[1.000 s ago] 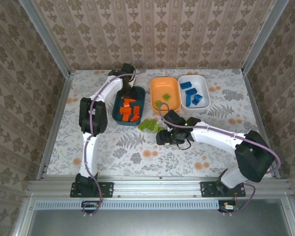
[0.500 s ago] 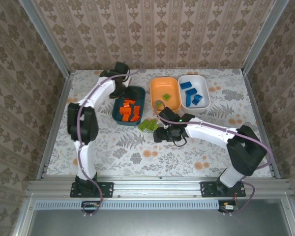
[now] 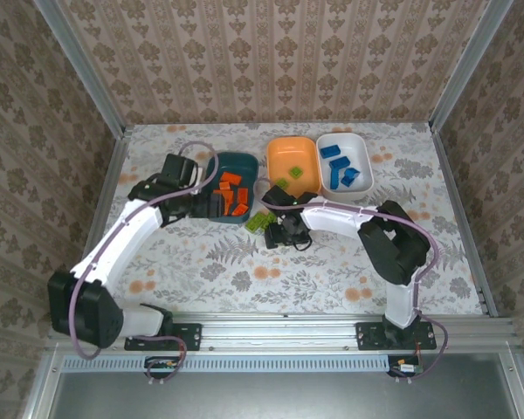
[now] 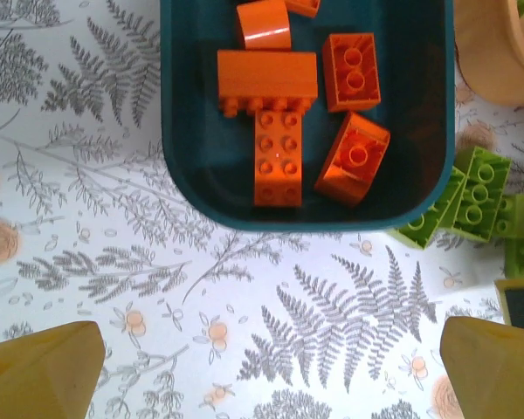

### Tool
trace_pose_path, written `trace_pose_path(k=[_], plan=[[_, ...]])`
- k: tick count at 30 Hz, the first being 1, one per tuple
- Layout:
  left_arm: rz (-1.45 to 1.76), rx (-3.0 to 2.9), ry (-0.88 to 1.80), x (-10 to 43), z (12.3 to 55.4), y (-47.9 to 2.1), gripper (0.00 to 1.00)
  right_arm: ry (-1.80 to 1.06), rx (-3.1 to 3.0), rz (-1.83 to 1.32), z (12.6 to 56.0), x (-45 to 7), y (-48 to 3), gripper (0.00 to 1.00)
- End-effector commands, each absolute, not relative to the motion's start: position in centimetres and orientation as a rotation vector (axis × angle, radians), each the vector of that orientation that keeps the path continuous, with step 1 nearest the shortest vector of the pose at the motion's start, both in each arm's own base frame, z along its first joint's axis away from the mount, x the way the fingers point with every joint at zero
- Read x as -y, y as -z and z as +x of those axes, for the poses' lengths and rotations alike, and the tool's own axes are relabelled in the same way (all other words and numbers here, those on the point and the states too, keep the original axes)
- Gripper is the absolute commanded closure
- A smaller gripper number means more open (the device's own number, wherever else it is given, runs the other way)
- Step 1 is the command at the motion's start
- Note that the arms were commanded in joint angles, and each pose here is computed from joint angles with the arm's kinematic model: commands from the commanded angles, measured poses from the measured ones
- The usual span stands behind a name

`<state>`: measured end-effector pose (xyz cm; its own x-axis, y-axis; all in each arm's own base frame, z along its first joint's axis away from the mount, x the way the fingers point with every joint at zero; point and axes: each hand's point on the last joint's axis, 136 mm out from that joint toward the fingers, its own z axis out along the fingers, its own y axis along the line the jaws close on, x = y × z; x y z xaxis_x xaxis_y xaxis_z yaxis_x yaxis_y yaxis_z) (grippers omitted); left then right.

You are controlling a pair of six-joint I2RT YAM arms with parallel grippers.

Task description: Sort the legos into containers by color

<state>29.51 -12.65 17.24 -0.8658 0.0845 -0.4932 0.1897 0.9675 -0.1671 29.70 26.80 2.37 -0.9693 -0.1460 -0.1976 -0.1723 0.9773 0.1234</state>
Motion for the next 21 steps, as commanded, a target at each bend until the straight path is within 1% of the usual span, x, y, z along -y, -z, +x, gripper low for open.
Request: trace_pose_path(k=[1,4,8,13,16,19,21], plan=[[0.139,-2.557,0.335,12.4,28.6,-18.9,0.00,-0.065,-2.944,-0.255,30.4,-25.5,-1.8,0.33],[0.133,-2.528,0.329,11.9,28.0,-19.4,0.00,0.000,-2.947,-0.262,30.7,-25.1,-1.2,0.35],[0.134,-2.529,0.322,11.7,27.7,-19.2,0.00,0.076,-2.948,-0.262,30.8,-24.1,-0.7,0.41],[0.124,-2.525,0.334,11.8,27.7,-18.8,0.00,0.077,-2.947,-0.244,30.6,-23.2,-0.8,0.50],[0.126,-2.517,0.354,12.1,27.8,-18.8,0.00,0.077,-2.944,-0.224,30.4,-22.6,-1.1,0.51],[0.123,-2.521,0.360,12.2,27.8,-18.6,0.00,0.067,-2.936,-0.206,30.1,-22.1,-1.4,0.56],[0.122,-2.521,0.368,12.3,27.9,-18.6,0.00,0.061,-2.933,-0.197,29.9,-21.7,-1.6,0.57]])
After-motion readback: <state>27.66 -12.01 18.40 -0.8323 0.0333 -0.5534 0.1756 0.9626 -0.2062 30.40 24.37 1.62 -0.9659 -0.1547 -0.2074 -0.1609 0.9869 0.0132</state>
